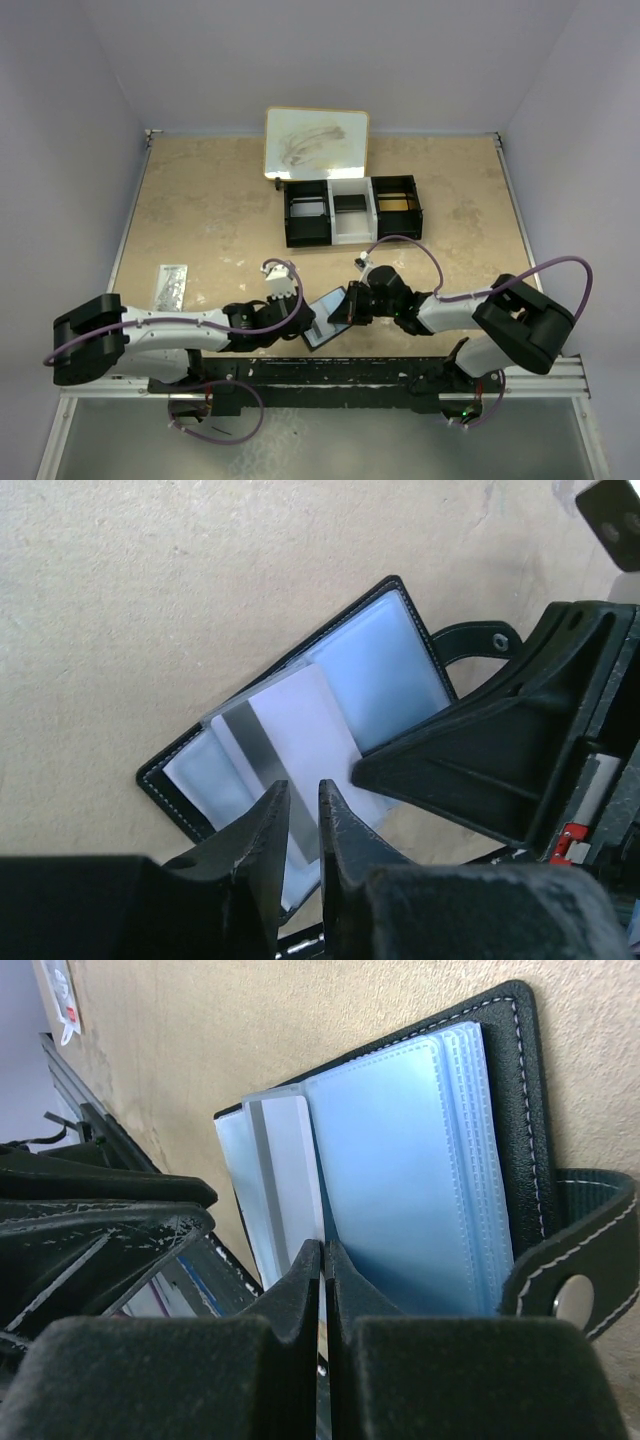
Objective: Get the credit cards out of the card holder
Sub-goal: Remove the credit card from the card holder.
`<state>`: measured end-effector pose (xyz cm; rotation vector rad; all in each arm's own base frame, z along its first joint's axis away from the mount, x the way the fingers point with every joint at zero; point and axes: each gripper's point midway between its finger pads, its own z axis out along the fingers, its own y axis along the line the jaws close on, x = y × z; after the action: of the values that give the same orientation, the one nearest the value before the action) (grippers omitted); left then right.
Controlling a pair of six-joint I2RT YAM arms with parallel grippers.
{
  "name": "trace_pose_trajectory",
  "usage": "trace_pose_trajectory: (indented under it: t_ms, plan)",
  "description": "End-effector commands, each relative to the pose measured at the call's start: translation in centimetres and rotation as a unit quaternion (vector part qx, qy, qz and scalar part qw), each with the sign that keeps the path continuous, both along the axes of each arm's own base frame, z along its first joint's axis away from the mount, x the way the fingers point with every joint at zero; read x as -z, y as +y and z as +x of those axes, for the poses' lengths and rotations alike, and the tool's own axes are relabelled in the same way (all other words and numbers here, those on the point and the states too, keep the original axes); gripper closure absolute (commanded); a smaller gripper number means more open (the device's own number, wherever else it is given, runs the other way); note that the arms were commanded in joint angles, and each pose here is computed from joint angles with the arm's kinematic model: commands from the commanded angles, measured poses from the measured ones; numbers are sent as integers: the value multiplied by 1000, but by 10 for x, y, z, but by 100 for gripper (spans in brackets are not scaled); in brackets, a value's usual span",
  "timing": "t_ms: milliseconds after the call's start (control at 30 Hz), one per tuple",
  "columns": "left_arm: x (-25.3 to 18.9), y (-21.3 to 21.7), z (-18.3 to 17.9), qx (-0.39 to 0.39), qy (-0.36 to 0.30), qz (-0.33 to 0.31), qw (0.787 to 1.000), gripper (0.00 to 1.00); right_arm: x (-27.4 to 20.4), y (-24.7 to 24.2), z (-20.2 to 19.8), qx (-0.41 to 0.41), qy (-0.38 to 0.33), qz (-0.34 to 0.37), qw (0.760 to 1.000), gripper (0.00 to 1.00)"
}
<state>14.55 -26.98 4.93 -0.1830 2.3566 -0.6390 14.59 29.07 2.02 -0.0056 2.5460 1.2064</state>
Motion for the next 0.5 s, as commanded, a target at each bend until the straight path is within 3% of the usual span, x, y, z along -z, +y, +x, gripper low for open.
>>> trace_pose_trajectory:
  t_ms: [0, 300, 467]
  plan:
    - [-28, -27, 15, -20, -31, -55, 998, 84, 13, -9, -4, 4, 11, -20, 1000, 100]
    - [18, -2, 2, -26, 9, 25, 999, 87, 11, -10, -5, 4, 10, -18, 1000, 98]
    - [37, 15, -9, -22, 25, 52, 998, 91, -1, -3, -4, -5, -2, 8, 1000, 86]
